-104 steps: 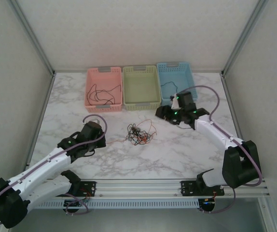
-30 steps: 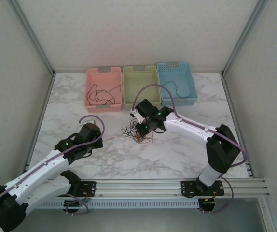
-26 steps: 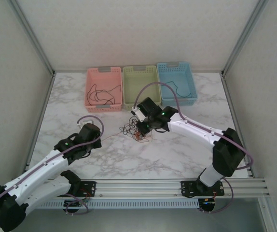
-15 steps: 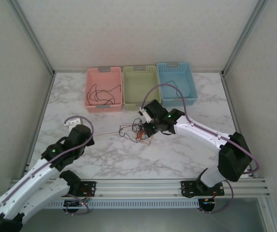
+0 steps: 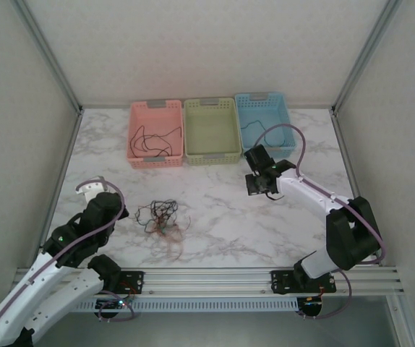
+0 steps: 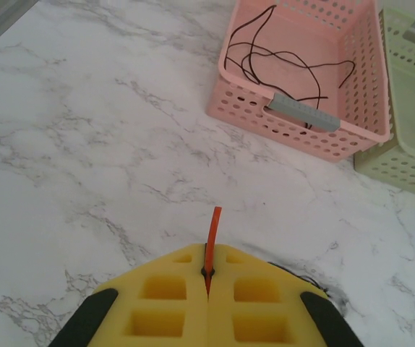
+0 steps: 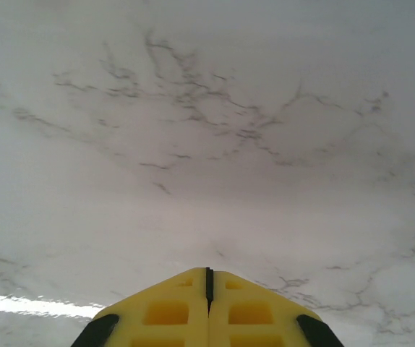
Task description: Untangle the cables
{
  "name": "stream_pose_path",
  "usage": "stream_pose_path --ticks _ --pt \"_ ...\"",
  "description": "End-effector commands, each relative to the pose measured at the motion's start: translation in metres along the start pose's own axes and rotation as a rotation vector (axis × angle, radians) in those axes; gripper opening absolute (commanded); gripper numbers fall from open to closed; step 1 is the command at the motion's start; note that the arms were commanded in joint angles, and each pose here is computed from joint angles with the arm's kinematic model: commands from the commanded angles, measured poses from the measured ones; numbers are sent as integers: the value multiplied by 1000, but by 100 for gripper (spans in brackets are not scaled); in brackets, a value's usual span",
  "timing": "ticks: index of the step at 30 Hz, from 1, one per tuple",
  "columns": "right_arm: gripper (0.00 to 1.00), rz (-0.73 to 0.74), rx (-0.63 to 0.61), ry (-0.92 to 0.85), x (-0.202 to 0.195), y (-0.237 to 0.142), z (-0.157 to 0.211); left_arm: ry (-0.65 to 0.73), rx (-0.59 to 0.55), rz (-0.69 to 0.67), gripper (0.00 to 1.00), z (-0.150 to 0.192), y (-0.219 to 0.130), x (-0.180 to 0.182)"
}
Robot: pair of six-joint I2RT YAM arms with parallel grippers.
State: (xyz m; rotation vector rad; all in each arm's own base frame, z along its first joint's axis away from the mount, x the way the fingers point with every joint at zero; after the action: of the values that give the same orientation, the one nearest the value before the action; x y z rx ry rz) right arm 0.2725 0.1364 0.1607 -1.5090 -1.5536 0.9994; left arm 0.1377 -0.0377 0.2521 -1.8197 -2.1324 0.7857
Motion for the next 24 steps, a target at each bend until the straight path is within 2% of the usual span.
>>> stream_pose_path --ticks 1,5,9,13,16,19,24 --pt "0 -112 -34 54 3 -9 1 -14 -14 -16 0 -5 -5 3" --pt "0 -362 -20 44 29 -25 0 2 16 1 0 -2 1 -4" --pt "3 -480 -37 -41 60 -44 2 11 56 23 0 4 9 -11" --pt "26 -624 -6 -114 98 -58 7 7 78 39 0 9 13 -15" --pt "37 -754 41 -147 130 -65 16 8 88 47 0 10 15 -17" --pt "42 -795 77 -184 160 -66 24 11 94 50 0 10 17 -19" --pt "47 -772 101 -294 200 -56 34 18 108 56 0 12 19 -21"
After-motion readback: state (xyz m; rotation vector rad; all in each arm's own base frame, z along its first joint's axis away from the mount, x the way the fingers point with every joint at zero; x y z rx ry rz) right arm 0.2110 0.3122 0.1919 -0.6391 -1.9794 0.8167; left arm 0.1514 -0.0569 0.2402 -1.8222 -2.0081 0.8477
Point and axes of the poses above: each hand's point on the last joint's axis, 136 mm out from that joint toward the fingers, its own y axis out along the fingers, its own x axis along the line the jaws close on, z = x × y, the point moved 8 cm from there along -y, back along the fingers, and after that the axes turned 8 degrees about y, right-handed, at the moved point
